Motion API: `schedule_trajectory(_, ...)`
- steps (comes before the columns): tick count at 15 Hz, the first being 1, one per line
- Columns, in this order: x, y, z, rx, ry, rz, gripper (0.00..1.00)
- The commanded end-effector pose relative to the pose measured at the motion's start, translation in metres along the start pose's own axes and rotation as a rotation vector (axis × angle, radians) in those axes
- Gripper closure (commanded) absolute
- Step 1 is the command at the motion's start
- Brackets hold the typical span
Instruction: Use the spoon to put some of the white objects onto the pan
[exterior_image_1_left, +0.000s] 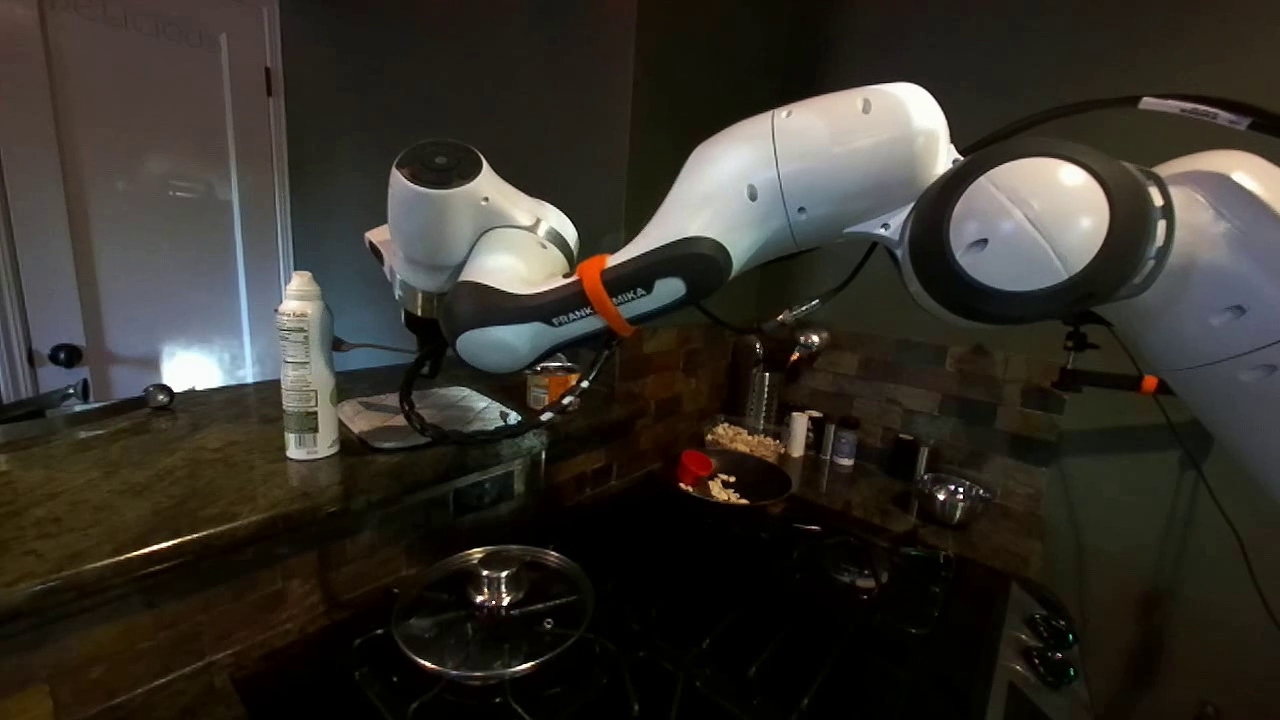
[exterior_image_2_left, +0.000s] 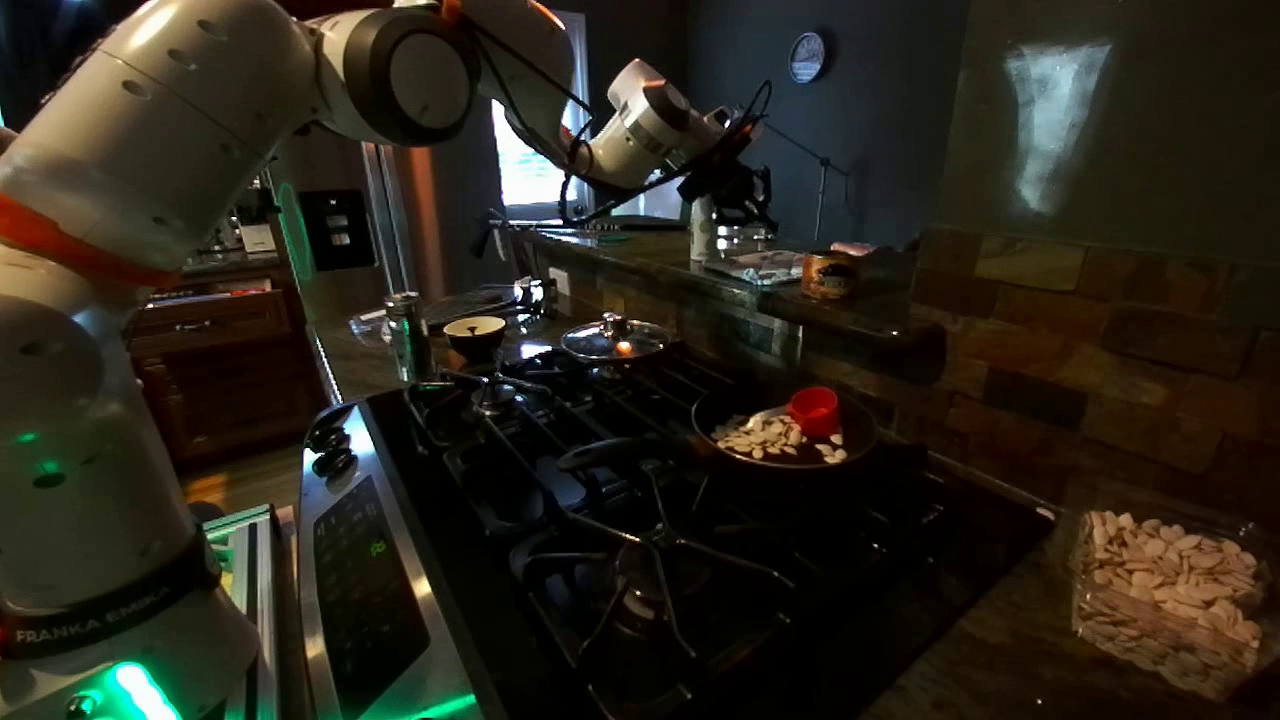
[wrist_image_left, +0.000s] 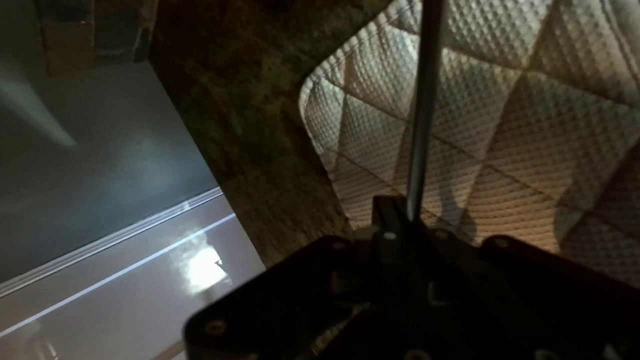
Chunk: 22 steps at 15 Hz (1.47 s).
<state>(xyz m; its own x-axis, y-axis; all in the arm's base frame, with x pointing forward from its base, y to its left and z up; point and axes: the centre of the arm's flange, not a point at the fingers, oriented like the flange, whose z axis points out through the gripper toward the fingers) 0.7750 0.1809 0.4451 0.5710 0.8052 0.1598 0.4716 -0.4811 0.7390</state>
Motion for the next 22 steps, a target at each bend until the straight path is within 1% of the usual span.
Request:
schedule_trajectory(1,-0.001,-0.001,0.002,0.002,-0.004,0.002,0.97)
schedule_trajectory(3,-0.002,0.000,0.002,-0.004,-0.008,-0.001,0.97)
schedule_trajectory(4,-0.001,0.000,0.002,-0.005,-0.008,-0.001,0.99)
schedule_trajectory(5,-0.001,0.006,0.003,0.006,-0.039,0.058,0.99)
schedule_trajectory(8,-0.008,0.016,0.008,0.089,-0.076,0.149,0.99)
schedule_trajectory(9,-0.008,0.018,0.009,0.121,-0.087,0.167,0.99)
schedule_trajectory(10,-0.009,0.020,0.012,0.132,-0.105,0.185,0.99)
schedule_trajectory(12,-0.007,0.021,0.017,0.178,-0.146,0.194,0.99)
schedule_trajectory(14,0.000,0.015,0.022,0.175,-0.199,0.170,0.99)
schedule_trajectory(16,0.006,0.013,0.029,0.170,-0.225,0.164,0.99)
schedule_trajectory(18,0.017,0.011,0.035,0.173,-0.230,0.156,0.99)
schedule_trajectory(22,0.032,0.012,0.046,0.160,-0.203,0.150,0.99)
